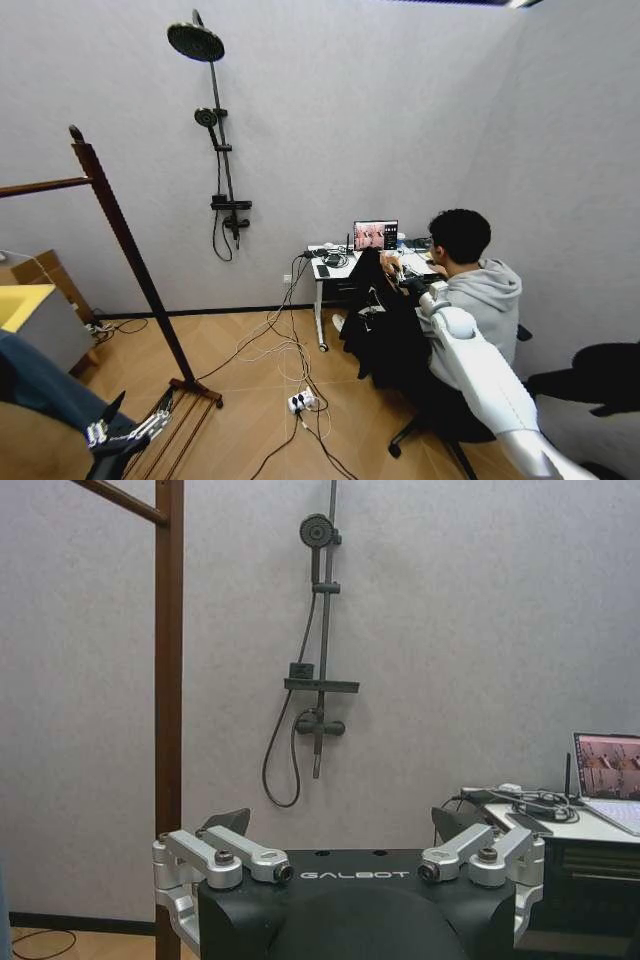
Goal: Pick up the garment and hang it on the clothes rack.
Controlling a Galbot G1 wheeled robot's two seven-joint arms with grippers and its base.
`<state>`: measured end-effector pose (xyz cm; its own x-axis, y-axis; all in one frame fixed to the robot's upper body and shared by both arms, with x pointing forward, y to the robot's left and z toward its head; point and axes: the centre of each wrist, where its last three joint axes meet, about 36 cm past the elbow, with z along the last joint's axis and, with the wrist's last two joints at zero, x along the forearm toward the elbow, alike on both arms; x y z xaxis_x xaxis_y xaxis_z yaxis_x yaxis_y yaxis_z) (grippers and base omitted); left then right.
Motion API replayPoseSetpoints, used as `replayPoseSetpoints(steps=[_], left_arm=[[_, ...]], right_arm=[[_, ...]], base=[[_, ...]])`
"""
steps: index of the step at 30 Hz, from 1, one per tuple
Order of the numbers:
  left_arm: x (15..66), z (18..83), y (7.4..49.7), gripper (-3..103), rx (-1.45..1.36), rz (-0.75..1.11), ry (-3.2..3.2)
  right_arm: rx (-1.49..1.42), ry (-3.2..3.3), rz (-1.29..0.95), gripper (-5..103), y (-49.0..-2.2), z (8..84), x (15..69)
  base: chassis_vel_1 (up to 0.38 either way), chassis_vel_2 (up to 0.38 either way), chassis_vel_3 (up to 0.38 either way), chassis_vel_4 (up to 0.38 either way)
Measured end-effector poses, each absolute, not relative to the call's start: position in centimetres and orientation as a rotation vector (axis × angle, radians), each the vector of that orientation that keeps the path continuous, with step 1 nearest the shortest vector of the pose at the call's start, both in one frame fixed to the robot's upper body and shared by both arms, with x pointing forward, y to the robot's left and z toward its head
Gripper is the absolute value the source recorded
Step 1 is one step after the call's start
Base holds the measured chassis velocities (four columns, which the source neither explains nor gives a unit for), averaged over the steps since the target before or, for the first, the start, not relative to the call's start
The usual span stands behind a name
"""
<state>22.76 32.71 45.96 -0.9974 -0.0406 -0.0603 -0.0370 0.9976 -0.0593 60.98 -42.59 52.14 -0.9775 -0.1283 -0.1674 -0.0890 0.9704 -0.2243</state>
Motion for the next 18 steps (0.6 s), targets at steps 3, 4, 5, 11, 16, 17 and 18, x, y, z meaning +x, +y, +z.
replayPoseSetpoints(steps=[3,4,5,11,16,17,18], left_arm=[[22.8,46.0,32.7,100,-0.06,-0.09,3.078],[22.8,46.0,32.7,100,-0.06,-0.09,3.078],[22.8,46.0,32.7,100,-0.06,-0.09,3.078],[22.8,46.0,32.7,100,-0.06,-0.09,3.078],[22.8,46.0,32.7,100,-0.06,-0.09,3.078],[22.8,46.0,32.7,100,-0.06,-0.089,3.078],[22.8,46.0,32.7,100,-0.06,-0.09,3.078]], right_arm=[[-0.175,2.933,-0.304,10,-42.1,52.7,60.5],[-0.193,2.928,-0.273,10,-41.3,53.3,59.6],[-0.205,2.926,-0.258,10,-40.7,53.7,59.0],[-0.278,2.901,-0.239,10,-38.8,55.0,56.3],[-0.37,2.873,-0.207,10,-36.6,56.5,53.1],[-0.38,2.87,-0.209,10,-36.3,56.6,52.6],[-0.392,2.872,-0.213,10,-35.8,56.7,51.8]], base=[[0.0,0.0,0.0,0.0],[0.0,0.0,0.0,0.0],[0.0,0.0,0.0,0.0],[0.0,0.0,0.0,0.0],[0.0,0.0,0.0,0.0],[0.0,0.0,0.0,0.0],[0.0,0.0,0.0,0.0]])
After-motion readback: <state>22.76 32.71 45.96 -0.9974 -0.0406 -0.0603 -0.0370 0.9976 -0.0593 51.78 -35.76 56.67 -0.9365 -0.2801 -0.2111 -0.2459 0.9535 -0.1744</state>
